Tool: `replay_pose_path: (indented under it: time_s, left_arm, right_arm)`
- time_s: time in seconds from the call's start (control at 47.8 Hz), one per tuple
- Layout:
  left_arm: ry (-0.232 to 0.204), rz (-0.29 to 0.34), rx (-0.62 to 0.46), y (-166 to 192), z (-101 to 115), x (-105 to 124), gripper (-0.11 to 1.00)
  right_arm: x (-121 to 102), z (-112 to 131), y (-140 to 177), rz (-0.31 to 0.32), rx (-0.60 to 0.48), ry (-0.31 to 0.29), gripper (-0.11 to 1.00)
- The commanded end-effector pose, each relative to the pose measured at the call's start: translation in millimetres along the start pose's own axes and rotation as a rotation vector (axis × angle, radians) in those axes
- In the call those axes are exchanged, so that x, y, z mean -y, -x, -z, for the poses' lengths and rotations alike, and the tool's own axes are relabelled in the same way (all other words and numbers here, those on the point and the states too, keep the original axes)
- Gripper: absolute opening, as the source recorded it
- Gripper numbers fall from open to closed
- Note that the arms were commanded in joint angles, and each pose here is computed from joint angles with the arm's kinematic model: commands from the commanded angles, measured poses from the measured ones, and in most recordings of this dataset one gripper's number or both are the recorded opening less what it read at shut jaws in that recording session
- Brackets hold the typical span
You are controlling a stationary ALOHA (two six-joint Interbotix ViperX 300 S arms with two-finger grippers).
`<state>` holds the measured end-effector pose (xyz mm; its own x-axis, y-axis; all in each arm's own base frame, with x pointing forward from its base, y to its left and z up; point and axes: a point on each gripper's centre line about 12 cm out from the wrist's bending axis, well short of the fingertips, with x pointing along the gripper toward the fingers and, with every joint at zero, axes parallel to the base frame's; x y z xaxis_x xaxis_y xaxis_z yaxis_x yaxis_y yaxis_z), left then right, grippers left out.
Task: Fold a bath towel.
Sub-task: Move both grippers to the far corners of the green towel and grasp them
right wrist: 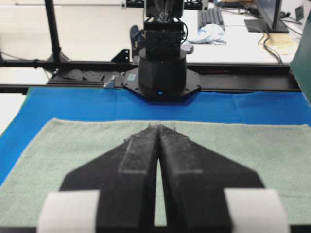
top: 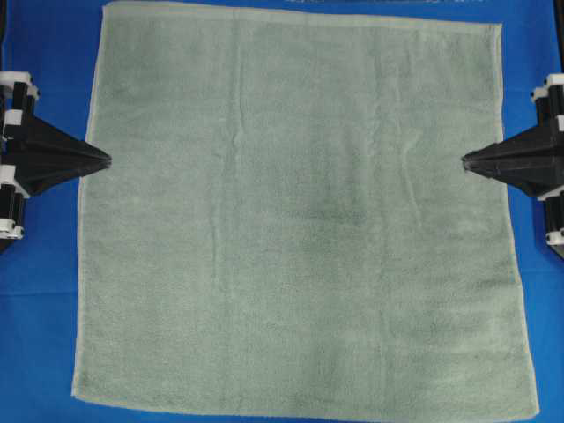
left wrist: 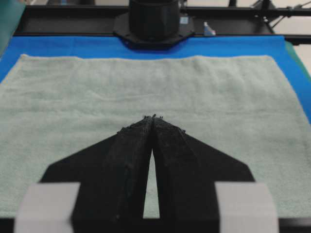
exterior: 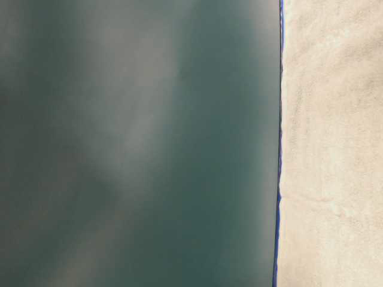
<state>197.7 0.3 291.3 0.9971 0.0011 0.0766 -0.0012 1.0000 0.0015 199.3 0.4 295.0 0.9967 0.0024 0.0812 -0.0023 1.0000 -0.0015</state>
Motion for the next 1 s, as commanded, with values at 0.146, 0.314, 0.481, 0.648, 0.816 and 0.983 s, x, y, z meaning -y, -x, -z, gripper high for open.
replay_pose_path:
  time_s: [0.146, 0.314, 0.481, 0.648, 0.816, 0.983]
  left_arm:
    - [-0.046, -0.046, -0.03, -8.3, -14.6, -9.7, 0.02]
    - [-0.057, -0.161, -0.112, -18.1, -28.7, -35.4, 0.02]
    - [-0.053, -0.295, -0.34, -32.7, -26.0, -72.7, 0.02]
    - [-0.073, -0.39, -0.528, -44.7, -20.7, -110.4, 0.02]
    - [-0.101, -0.446, -0.676, -58.7, -5.2, -149.3, 0.39]
    - [-0.121, -0.492, -0.814, -64.4, 19.6, -193.0, 0.82]
  right_arm:
    - [14.8, -20.3, -5.9, 0.072, -0.038, 0.006, 0.01]
    - [48.2, -31.1, -3.8, 0.235, -0.196, 0.012, 0.01]
    - [89.7, -34.5, 3.9, 0.431, -0.411, 0.002, 0.01]
    - [129.7, -28.2, 8.2, 0.582, -0.644, 0.025, 0.02]
    - [174.8, 5.1, 11.8, 0.683, -0.913, 0.056, 0.39]
    - [211.3, 37.9, 5.4, 0.687, -1.089, 0.058, 0.64]
